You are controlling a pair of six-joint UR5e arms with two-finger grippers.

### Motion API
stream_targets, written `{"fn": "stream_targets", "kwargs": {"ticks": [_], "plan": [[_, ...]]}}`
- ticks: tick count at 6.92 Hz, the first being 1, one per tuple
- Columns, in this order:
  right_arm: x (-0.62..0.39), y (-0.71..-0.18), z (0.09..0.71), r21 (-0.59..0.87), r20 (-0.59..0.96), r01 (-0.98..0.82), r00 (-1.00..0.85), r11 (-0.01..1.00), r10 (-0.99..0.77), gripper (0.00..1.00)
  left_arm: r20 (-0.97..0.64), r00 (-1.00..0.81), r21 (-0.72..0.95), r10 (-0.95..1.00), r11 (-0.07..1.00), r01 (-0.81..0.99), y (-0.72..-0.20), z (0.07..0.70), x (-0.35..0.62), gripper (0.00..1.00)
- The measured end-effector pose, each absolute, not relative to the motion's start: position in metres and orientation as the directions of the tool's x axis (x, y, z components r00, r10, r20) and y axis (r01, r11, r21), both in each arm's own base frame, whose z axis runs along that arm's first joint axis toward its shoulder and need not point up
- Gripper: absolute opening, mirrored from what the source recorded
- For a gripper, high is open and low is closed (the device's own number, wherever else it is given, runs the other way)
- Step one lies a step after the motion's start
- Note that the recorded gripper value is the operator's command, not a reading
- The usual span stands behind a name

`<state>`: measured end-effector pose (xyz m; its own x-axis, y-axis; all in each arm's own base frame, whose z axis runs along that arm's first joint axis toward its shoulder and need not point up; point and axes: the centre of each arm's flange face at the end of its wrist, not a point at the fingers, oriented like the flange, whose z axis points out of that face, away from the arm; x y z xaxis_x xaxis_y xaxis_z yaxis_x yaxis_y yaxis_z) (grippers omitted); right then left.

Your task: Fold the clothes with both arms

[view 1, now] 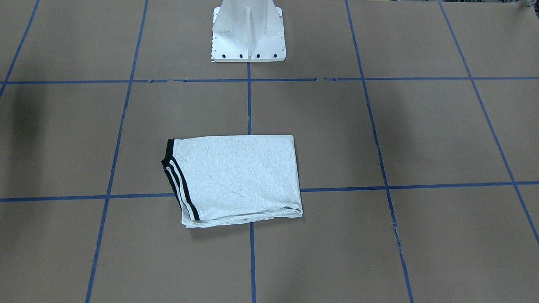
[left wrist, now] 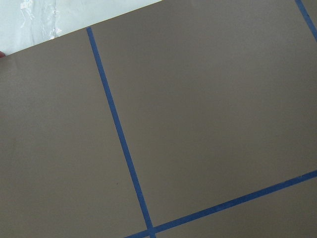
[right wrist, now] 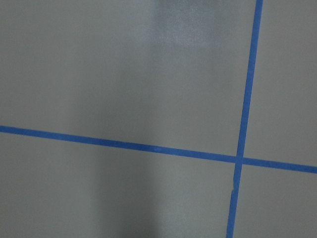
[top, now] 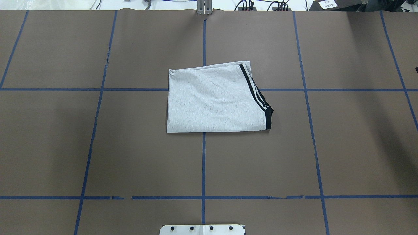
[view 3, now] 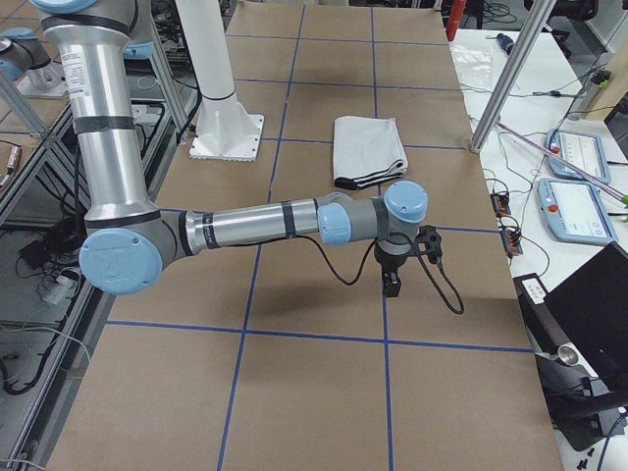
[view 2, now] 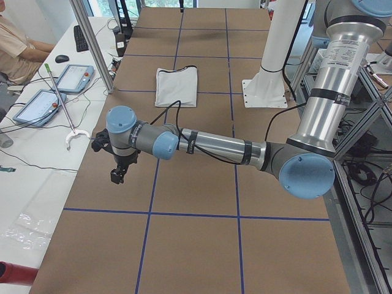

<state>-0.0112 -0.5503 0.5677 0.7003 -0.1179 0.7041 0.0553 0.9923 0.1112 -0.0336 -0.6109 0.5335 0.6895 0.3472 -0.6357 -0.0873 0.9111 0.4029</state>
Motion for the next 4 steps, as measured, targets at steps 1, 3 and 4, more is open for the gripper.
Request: {"fn": "stream_targets", "kwargs": {"ticks": [1, 3, 4], "plan": [[-0.01, -0.541, 0.567, 0.114, 0.705, 0.055, 0.699, 0.992, -0.119, 1.0, -0.64, 0.684, 0.406, 0.349, 0.91, -0.085, -0.594, 0.537, -0.036, 1.0], [-0.01, -0.539, 0.557, 0.137, 0.705, 0.053, 0.697, 0.989, -0.135, 1.0, -0.648, 0.685, 0.382, 0.334, 0.92, -0.087, -0.573, 0.555, -0.036, 1.0], [-0.011, -0.542, 0.554, 0.141, 0.707, 0.054, 0.694, 0.989, -0.138, 1.0, -0.652, 0.685, 0.371, 0.325, 0.925, -0.086, -0.569, 0.561, -0.036, 1.0]]}}
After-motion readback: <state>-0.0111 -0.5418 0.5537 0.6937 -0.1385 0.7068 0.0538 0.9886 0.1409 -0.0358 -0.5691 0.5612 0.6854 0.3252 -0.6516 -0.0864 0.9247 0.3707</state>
